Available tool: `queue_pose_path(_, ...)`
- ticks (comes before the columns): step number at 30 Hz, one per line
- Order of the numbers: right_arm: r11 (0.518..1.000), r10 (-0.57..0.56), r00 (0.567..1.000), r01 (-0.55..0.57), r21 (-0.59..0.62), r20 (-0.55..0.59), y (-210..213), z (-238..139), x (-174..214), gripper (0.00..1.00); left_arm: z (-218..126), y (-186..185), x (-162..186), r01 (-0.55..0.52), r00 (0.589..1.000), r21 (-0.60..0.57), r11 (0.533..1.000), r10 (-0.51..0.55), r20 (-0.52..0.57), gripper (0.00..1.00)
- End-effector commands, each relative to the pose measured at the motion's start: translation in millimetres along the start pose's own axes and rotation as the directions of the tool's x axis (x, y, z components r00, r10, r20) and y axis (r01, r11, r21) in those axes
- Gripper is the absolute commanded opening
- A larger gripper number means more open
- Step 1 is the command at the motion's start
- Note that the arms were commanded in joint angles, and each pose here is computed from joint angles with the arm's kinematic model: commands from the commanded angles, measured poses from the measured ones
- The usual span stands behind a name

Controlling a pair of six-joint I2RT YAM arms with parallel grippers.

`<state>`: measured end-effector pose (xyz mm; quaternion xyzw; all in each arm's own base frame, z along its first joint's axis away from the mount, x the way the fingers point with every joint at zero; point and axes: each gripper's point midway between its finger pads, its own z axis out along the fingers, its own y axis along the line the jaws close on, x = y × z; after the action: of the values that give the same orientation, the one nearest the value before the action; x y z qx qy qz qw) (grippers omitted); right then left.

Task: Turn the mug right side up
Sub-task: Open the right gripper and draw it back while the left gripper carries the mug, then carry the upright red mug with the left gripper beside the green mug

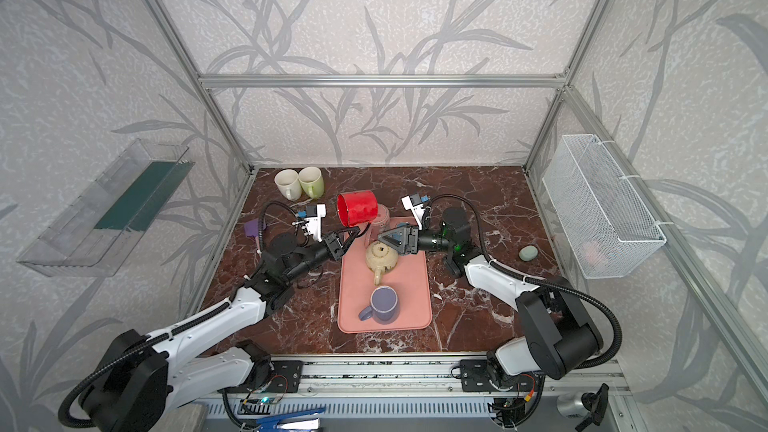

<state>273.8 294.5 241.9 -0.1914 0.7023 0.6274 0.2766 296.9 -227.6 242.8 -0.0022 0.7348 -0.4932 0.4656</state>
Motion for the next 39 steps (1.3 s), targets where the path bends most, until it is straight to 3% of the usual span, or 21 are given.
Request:
queue_pose_path(1, 0.991, -0.079, 0.997, 0.078, 0.109, 0.009, -1, -6, -6, 0.66, -11, -12, -34, -0.084, 0.992, -0.038, 0.996, 0.087, 0.091, 0.00)
queue_pose_path(11, 0.914, -0.127, 0.992, 0.113, 0.391, 0.011, -26, -34, 3, 0.72, -28, 14, -61, -0.138, 0.988, -0.289, 0.947, 0.150, 0.020, 0.00)
queue_pose_path(17, 0.856, -0.160, 0.987, 0.150, 0.495, -0.022, -29, -41, 21, 0.72, -29, 43, -69, -0.214, 0.976, -0.487, 0.847, 0.166, -0.140, 0.00)
queue_pose_path(21, 0.793, -0.241, 0.969, 0.227, 0.566, -0.052, -23, -43, 30, 0.72, -24, 61, -73, -0.281, 0.956, -0.572, 0.771, 0.171, -0.240, 0.00)
queue_pose_path(28, 0.777, -0.272, 0.962, 0.236, 0.584, -0.027, -18, -50, 38, 0.72, -5, 82, -86, -0.424, 0.891, -0.630, 0.651, 0.173, -0.420, 0.00)
queue_pose_path(32, 0.783, -0.267, 0.964, 0.218, 0.583, -0.002, -20, -52, 41, 0.72, 10, 97, -92, -0.489, 0.850, -0.631, 0.602, 0.166, -0.500, 0.00)
queue_pose_path(39, 0.786, -0.255, 0.967, 0.195, 0.586, 0.020, -25, -53, 45, 0.72, 35, 125, -109, -0.524, 0.827, -0.651, 0.550, 0.146, -0.542, 0.00)
